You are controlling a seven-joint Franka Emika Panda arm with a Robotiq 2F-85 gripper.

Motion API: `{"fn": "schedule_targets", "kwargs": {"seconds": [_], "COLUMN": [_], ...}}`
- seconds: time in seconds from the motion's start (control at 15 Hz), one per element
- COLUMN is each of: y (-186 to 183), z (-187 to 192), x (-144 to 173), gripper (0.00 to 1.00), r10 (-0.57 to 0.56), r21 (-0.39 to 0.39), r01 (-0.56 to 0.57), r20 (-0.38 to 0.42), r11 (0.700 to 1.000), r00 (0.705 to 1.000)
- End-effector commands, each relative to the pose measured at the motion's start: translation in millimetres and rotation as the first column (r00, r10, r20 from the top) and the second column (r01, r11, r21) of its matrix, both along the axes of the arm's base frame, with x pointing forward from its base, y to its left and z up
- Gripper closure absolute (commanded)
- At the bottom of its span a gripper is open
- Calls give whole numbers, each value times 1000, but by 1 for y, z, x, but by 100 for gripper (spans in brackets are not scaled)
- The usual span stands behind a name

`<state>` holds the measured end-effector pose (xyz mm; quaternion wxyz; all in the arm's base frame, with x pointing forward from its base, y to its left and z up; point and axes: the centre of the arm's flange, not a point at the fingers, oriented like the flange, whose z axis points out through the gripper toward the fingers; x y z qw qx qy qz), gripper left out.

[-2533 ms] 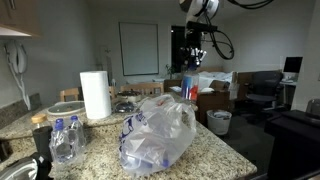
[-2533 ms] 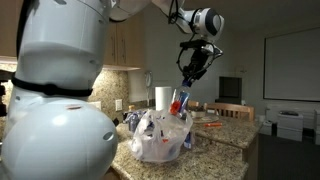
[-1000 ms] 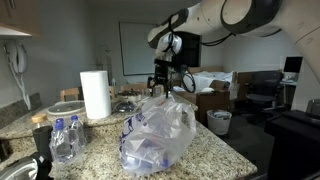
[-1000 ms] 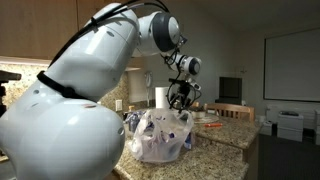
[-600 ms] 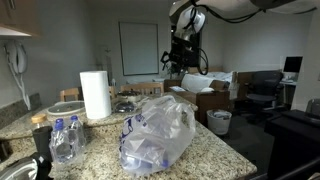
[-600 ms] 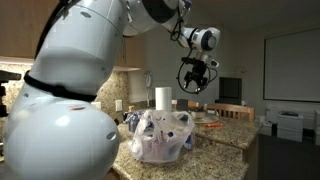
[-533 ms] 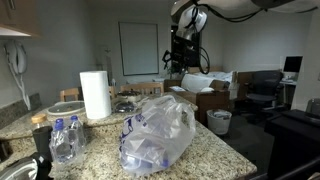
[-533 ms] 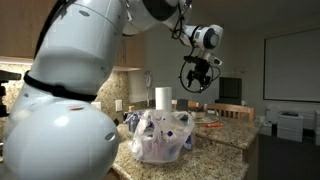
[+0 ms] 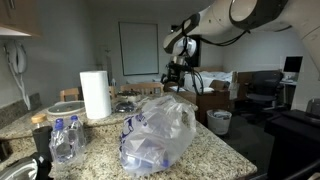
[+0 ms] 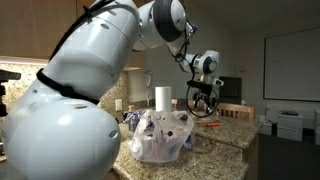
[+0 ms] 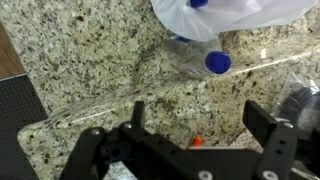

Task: Put the water bottles into the plastic bag.

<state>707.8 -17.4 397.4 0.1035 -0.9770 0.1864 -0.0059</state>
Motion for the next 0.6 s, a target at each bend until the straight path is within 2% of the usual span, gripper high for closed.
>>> {"fn": "schedule_targets", "kwargs": {"seconds": [0.0, 0.27, 0.53], "y": [17, 35, 53], "z": [-42, -55, -68], "x": [14, 25, 25], "gripper": [0, 0, 0], "r10": [88, 131, 200], "r21": [-90, -110, -107], "r01": [-83, -120, -193], "r20": [56, 90, 59], "r11": [993, 987, 975], "r00": [995, 987, 978]}}
